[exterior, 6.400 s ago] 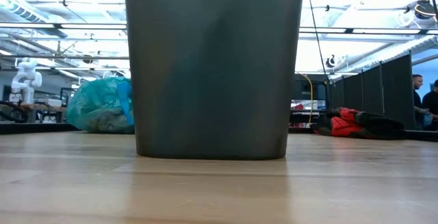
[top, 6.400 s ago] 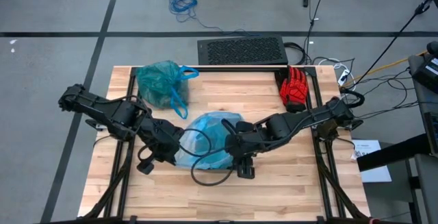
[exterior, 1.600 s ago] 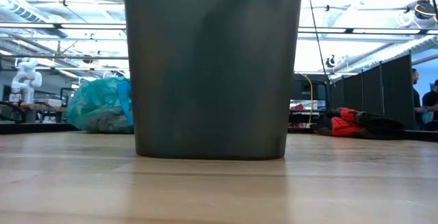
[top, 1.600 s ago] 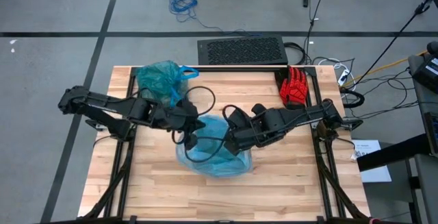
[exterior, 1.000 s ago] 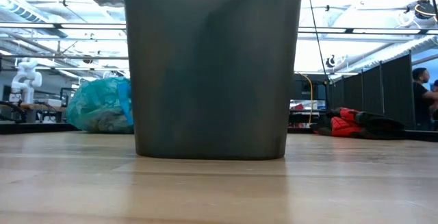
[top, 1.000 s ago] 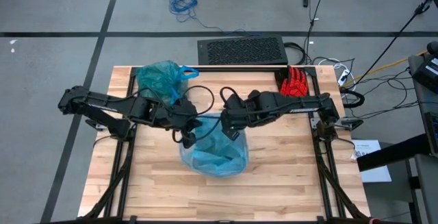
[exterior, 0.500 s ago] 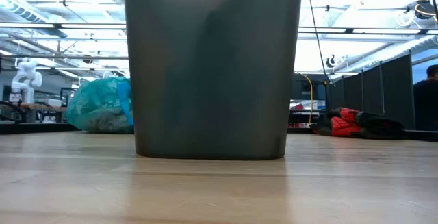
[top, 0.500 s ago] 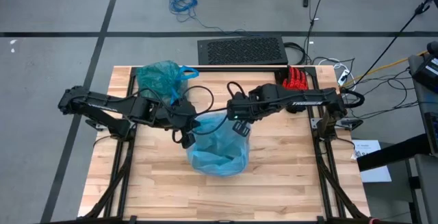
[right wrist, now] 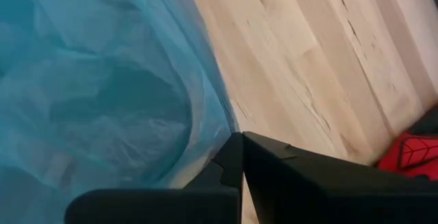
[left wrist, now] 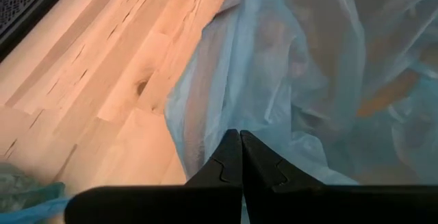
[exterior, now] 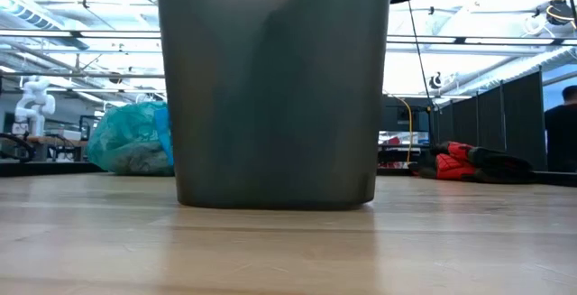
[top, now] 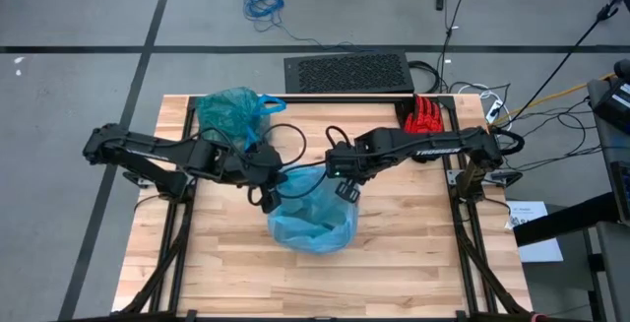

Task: Place trash/remove bag and relplace
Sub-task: Insert the new blue trash bag into the trash bin

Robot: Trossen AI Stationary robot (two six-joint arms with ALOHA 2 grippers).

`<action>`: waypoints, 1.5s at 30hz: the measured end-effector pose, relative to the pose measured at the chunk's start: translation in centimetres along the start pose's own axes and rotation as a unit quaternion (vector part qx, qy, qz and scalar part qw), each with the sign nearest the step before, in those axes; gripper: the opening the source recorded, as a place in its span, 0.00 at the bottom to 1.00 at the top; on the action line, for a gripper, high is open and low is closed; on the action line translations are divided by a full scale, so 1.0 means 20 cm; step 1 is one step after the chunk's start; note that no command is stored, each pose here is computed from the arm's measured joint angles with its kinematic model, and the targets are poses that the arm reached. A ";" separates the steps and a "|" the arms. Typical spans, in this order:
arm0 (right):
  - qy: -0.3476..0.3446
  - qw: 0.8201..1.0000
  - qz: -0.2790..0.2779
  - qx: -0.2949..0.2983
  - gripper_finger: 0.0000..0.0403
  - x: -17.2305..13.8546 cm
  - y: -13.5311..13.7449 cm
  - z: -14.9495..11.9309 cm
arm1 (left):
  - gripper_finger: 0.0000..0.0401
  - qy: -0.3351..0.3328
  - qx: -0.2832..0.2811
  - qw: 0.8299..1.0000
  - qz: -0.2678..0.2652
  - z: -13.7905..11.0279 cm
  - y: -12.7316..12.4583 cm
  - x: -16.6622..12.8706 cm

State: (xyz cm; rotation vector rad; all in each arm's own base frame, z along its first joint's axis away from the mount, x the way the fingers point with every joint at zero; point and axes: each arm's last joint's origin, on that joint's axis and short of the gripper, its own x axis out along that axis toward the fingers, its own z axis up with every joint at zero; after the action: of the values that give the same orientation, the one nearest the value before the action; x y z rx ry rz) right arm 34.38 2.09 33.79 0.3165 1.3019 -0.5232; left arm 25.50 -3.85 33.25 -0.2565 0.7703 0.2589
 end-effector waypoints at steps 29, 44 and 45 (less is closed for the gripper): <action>-0.017 1.000 0.008 0.012 0.00 -0.05 -0.07 0.01 | 0.00 0.011 0.021 0.996 -0.080 0.13 0.17 -0.05; -0.017 1.000 0.004 0.012 0.00 -0.05 -0.11 0.04 | 0.00 0.050 0.018 0.997 -0.056 0.06 0.25 0.04; -0.017 1.000 0.004 0.013 0.00 -0.04 -0.12 0.04 | 0.00 0.049 0.018 0.997 -0.052 0.06 0.25 0.04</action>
State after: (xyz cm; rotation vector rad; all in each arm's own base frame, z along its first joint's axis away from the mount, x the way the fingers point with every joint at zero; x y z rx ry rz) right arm 33.62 -0.11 35.00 0.3323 1.2625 -0.5372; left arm 25.20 1.40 32.84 -0.2761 0.8545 0.1340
